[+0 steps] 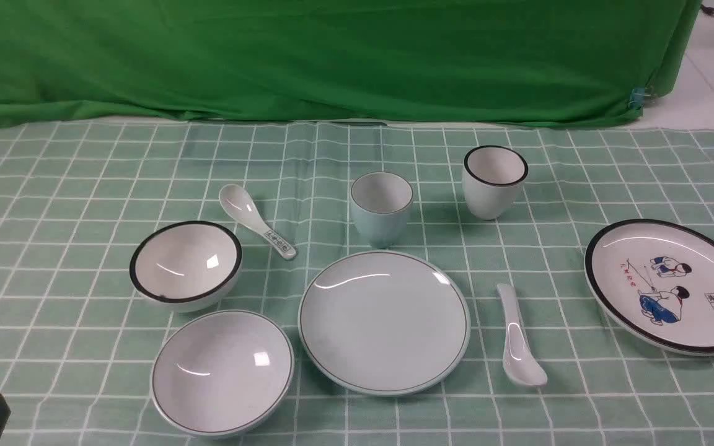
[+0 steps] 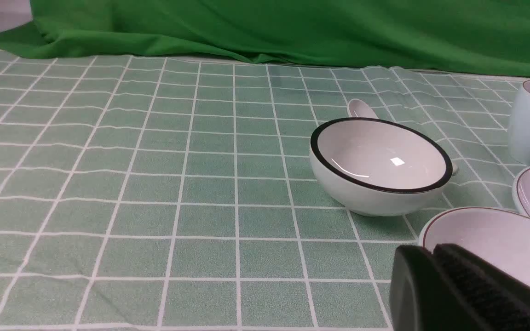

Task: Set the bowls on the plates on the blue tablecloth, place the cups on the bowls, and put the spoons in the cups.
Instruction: 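Reach toward the plain white bowl and position the gripper at its rim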

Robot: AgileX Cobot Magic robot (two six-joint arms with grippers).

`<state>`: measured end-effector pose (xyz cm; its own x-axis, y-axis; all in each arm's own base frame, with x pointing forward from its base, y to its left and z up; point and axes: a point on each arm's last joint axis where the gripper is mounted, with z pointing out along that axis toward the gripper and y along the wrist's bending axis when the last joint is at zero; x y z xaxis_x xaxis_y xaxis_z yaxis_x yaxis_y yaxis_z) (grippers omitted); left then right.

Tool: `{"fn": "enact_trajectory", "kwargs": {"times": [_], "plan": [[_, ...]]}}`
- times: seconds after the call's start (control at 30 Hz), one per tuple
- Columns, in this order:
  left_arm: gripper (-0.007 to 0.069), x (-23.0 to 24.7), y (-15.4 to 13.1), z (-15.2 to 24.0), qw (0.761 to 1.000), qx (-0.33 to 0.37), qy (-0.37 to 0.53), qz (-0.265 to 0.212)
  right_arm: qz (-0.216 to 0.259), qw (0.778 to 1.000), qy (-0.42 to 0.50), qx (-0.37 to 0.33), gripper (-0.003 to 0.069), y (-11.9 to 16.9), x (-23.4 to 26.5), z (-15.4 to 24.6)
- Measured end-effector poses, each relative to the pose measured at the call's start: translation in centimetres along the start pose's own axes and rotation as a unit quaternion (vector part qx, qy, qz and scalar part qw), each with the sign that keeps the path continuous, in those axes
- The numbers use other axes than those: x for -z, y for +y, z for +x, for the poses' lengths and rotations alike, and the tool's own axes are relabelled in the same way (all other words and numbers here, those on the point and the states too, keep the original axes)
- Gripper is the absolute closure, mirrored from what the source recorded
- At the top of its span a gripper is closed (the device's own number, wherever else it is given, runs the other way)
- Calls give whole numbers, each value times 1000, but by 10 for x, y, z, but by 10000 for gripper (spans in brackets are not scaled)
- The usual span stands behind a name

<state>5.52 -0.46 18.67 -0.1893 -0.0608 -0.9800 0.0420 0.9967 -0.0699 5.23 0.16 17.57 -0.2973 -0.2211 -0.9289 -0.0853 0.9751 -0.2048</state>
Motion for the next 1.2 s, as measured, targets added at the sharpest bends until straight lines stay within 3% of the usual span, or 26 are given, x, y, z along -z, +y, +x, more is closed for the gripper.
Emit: {"fn": "enact_trajectory", "kwargs": {"times": [0.43, 0.57, 0.67, 0.77, 0.9, 0.97, 1.03, 1.07, 1.13, 1.17, 1.2], "plan": [[608, 0, 0, -2, 1000, 2, -11, -1, 0, 1000, 0, 0, 417, 0, 0, 0], [608, 1, 0, -15, 991, 110, -82, 10, 0, 1000, 0, 0, 417, 0, 0, 0], [608, 4, 4, -27, 967, 204, -152, 11, 0, 1000, 0, 0, 417, 0, 0, 0], [608, 8, 9, -37, 944, 251, -216, 5, 0, 1000, 0, 0, 417, 0, 0, 0], [608, 26, 22, -60, 872, 311, -378, -2, 0, 1000, -1, -2, 417, 0, 0, 0], [608, 37, 24, -75, 840, 326, -433, 5, -17, 999, -15, -35, 417, 0, 0, -3], [608, 53, 18, -108, 833, 330, -443, 35, -9, 988, -56, -147, 417, 0, 1, -10], [608, 58, 12, -129, 842, 324, -428, 52, -15, 974, -79, -211, 417, 0, 1, -15], [608, 64, -2, -168, 889, 282, -353, 74, -20, 945, -119, -304, 417, -3, 3, -21], [608, 54, -11, -184, 924, 252, -276, 80, -23, 929, -141, -342, 417, -5, 4, -25], [608, 50, -16, -198, 940, 233, -236, 84, -28, 922, -154, -354, 417, -6, 5, -28]]}}
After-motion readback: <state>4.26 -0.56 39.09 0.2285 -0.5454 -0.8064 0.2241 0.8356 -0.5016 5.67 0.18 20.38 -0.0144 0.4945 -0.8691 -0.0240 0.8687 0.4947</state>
